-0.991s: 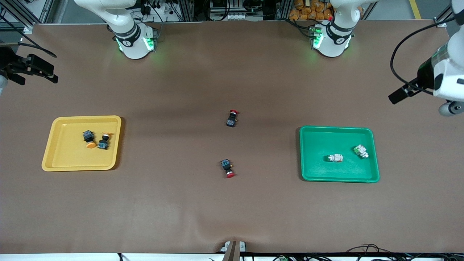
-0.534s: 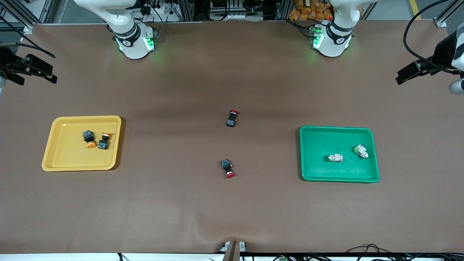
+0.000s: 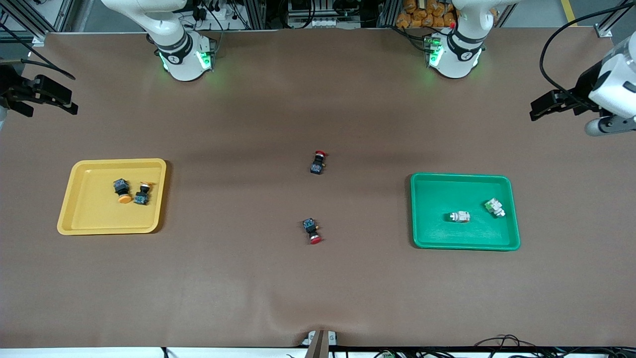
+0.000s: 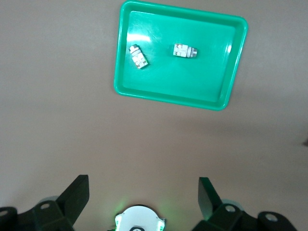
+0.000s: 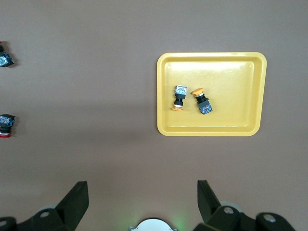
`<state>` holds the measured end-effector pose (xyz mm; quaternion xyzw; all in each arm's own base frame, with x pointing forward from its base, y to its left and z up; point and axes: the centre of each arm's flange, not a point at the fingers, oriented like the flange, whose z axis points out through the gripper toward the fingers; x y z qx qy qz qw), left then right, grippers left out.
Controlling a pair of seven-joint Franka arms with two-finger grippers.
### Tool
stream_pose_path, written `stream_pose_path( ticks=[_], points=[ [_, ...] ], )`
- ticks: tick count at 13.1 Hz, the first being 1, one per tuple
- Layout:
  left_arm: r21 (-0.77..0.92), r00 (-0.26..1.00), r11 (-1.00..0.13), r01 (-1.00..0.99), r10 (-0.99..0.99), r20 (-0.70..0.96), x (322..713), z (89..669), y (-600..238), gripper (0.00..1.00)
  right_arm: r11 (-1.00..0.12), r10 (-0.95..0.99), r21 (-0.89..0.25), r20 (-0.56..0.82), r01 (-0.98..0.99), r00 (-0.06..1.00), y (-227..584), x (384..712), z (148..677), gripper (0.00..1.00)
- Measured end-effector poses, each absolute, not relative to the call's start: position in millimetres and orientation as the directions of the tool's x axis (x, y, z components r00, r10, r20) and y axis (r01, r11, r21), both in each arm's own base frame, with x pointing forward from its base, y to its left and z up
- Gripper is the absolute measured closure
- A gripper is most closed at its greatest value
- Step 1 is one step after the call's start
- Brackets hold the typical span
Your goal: Place green and yellow buttons in trays
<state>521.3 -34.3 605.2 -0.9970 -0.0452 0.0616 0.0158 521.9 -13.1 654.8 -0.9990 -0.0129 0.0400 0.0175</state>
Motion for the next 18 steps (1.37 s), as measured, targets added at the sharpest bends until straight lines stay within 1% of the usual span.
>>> stream_pose_path(
  ticks=[3,18],
  points=[
    [-0.033,0.99,-0.997,0.063,0.067,-0.12,522,601,-34,0.0,-0.999,0.024,-0.037,-0.082,0.021,0.996,-15,522,654,0.0],
    [-0.012,0.994,-0.997,0.075,0.075,-0.083,540,604,-26,0.0,-0.999,0.023,-0.038,-0.084,0.02,0.996,-15,522,654,0.0]
  ],
)
